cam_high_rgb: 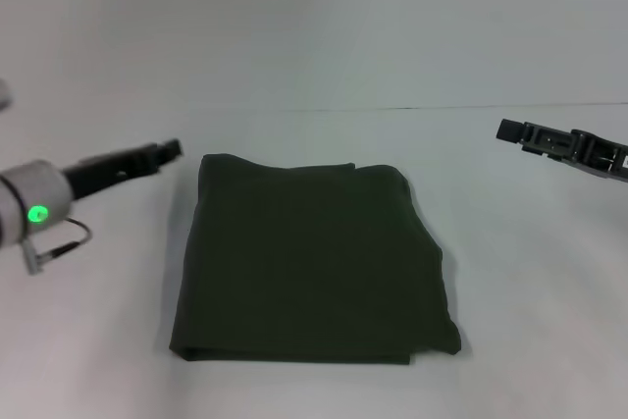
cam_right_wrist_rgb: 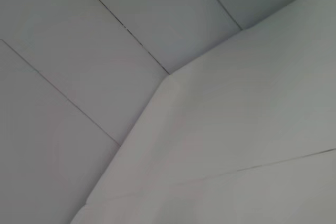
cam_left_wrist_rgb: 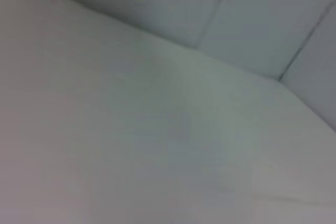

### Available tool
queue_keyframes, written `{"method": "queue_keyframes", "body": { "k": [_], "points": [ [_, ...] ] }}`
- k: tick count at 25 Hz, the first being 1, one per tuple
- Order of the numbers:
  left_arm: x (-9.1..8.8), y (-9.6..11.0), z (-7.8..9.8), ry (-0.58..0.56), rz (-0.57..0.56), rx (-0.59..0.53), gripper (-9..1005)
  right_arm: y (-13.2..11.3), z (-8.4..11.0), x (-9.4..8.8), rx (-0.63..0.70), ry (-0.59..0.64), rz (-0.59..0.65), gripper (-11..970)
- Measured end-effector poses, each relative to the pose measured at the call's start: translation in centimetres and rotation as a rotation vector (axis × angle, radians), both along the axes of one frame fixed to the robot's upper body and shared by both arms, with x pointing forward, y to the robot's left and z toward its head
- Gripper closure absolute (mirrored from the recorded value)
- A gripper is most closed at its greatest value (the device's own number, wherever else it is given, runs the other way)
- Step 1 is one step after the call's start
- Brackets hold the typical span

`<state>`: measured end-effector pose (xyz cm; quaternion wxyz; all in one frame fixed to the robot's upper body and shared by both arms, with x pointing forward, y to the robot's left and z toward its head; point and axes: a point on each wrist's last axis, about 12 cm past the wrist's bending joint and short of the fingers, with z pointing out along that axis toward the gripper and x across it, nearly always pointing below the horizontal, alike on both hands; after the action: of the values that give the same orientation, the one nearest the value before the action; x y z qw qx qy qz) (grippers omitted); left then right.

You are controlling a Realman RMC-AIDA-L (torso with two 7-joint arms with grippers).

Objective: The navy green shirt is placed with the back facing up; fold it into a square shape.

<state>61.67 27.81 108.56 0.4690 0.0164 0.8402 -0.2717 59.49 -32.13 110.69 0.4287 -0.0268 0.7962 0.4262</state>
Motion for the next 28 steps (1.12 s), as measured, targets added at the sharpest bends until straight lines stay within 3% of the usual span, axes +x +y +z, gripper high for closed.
{"method": "queue_keyframes", "body": {
  "k": [4, 9, 11, 16, 21, 28],
  "points": [
    [-2.2, 1.7, 2.1, -0.082, -0.056, -0.026, 636, 0.5, 0.7, -0.8, 0.004, -0.11, 0.1, 128],
    [-6.4, 1.8, 4.5, -0.187, -0.33, -0.092, 445, 2.5, 1.3, -3.4, 0.006, -0.322, 0.35, 129],
    [-8.1, 1.6, 4.9, -0.236, -0.472, -0.115, 367, 3.8, 1.0, -4.9, -0.004, -0.4, 0.491, 129],
    [-11.0, 1.6, 4.3, -0.287, -0.713, -0.143, 207, 5.5, 0.4, -5.6, -0.028, -0.433, 0.601, 130],
    [-11.9, 1.6, 3.0, -0.281, -0.757, -0.145, 70, 6.9, 0.0, -5.0, -0.077, -0.411, 0.649, 130],
    [-12.5, 1.5, 1.7, -0.245, -0.771, -0.12, 33, 7.1, -0.1, -5.0, -0.079, -0.408, 0.649, 131]
  ]
}}
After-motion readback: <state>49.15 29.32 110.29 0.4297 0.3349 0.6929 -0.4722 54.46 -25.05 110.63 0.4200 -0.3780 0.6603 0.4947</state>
